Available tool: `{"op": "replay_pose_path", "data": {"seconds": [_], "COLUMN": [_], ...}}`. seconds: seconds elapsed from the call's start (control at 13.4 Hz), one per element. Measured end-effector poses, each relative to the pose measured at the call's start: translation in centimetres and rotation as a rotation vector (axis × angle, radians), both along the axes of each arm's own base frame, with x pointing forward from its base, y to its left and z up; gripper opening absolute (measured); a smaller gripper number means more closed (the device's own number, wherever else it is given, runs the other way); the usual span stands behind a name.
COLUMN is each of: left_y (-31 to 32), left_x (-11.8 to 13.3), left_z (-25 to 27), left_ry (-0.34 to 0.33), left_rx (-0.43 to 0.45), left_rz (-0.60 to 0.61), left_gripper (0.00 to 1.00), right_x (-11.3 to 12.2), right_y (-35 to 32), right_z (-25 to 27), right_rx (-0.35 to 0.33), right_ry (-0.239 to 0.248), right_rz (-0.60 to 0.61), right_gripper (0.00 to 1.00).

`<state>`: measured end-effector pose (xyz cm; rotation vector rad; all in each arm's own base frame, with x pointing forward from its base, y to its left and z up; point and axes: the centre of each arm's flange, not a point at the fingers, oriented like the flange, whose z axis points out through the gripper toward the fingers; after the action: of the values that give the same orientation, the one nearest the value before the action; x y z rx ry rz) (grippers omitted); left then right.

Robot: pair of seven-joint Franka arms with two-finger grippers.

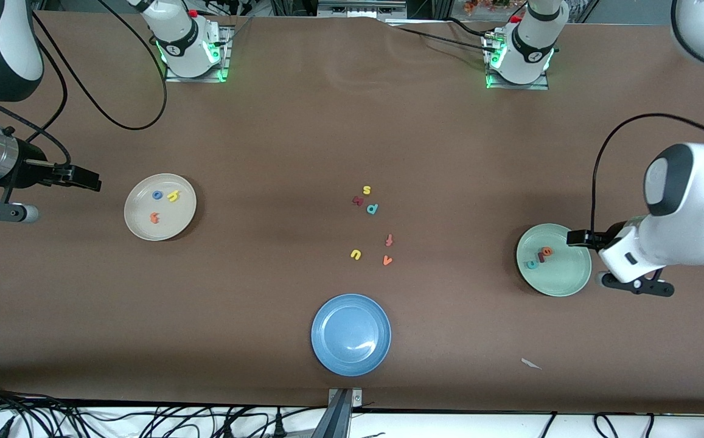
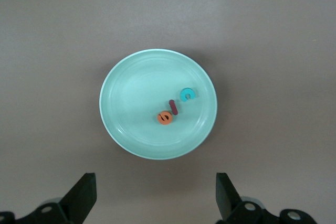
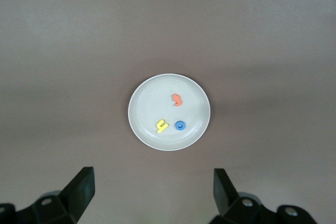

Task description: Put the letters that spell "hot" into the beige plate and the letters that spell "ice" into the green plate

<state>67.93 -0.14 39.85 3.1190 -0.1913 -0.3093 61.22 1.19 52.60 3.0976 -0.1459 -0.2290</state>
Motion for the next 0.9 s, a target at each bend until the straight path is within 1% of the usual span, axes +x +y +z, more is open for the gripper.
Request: {"op": "replay_pose_path", "data": {"seconds": [0.07,0.22,0.67,0.9], "left_y": [0.0,-0.3,-1.9,-1.8], "left_x": [-0.6,-2.2,-6.7,-8.8], "left_z": [1.4,4.2,11.5,14.7], "left_ry": [-0.006,-0.022,-0.063,-0.103], "left_rx": [-0.021,-0.023,-0.002,0.0], "left_rz": [0.031,0.059,0.041,0.045], "left_gripper": [1.0,1.0,1.0,1.0], "right_x": [0.0,0.0,0.1,0.2], "right_y": [0.0,0.0,-0.2,-0.2], "right_z": [0.0,0.0,-0.2,-0.2], "right_rx": [0.0,0.0,-0.026,-0.026], "right_ry": [0.0,0.0,-0.001,-0.003], "right_rz": [0.0,0.001,0.005,0.005], "right_gripper": [1.0,1.0,1.0,1.0]}}
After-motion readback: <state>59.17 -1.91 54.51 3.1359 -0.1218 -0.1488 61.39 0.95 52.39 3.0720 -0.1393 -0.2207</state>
